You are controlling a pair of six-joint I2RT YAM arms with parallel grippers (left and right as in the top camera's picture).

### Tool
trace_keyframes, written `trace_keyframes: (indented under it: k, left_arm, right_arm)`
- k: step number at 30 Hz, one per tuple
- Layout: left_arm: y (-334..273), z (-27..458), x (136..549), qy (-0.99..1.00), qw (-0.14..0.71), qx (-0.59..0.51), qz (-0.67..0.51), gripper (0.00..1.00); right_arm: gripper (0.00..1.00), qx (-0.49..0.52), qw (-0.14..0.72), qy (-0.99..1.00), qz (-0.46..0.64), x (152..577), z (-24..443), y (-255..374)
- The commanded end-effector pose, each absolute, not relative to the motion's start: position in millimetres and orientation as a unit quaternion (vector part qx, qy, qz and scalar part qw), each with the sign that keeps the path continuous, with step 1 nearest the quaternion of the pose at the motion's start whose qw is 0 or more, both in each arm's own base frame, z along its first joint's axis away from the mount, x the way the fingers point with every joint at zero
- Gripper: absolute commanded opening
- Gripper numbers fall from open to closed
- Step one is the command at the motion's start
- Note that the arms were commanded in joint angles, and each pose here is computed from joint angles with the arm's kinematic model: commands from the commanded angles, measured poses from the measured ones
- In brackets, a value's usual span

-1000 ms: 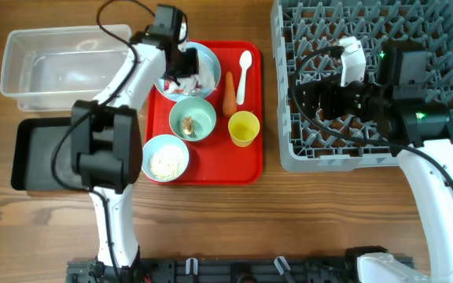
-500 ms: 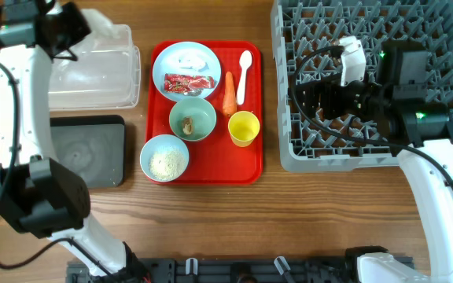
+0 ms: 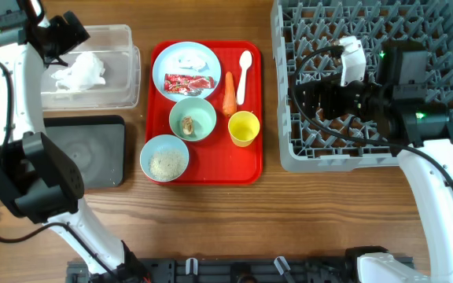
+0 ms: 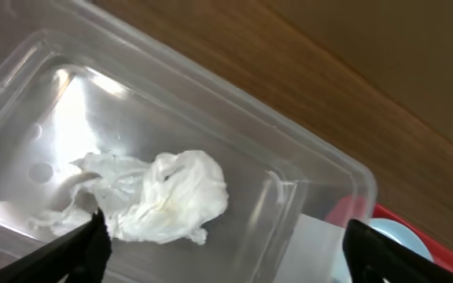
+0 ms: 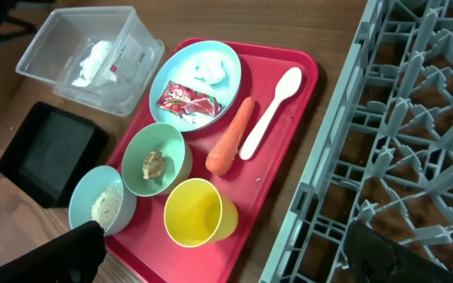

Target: Sort waste into correct bins and load items into the dishwasher rack

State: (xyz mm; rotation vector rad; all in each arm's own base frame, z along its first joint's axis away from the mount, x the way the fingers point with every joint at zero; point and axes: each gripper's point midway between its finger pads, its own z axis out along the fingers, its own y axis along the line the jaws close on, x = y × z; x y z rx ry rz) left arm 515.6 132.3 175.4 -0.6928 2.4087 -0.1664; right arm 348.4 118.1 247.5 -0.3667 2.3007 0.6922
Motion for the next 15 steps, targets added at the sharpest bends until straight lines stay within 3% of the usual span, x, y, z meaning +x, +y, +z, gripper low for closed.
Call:
trace_keyframes:
  k: [1, 4, 8, 15]
  left_arm:
    - [69.2, 225.4, 514.6, 0.918, 0.346, -0.144, -0.132, 0.92]
    - [12.8, 222.9, 512.2, 0.931, 0.331, -0.052, -0.146, 0.93]
    - [-74.7, 177.3, 515.4, 0.948, 0.291, 0.095, -0.088, 0.98]
    - [-125.1, 90.2, 538.6, 0.962, 0.252, 0.065, -0.090, 0.98]
  right_arm:
    - [1.00, -0.139, 0.351, 0.886, 0.270, 351.6, 252.0, 119.9]
    - [1.00, -0.139, 0.351, 0.886, 0.269, 351.6, 252.0, 119.8]
    - [1.00, -0.138, 0.350, 0.887, 0.266, 351.9, 251.2, 118.8]
    - [1.00, -0.137, 0.349, 0.888, 0.266, 351.3, 250.6, 118.7]
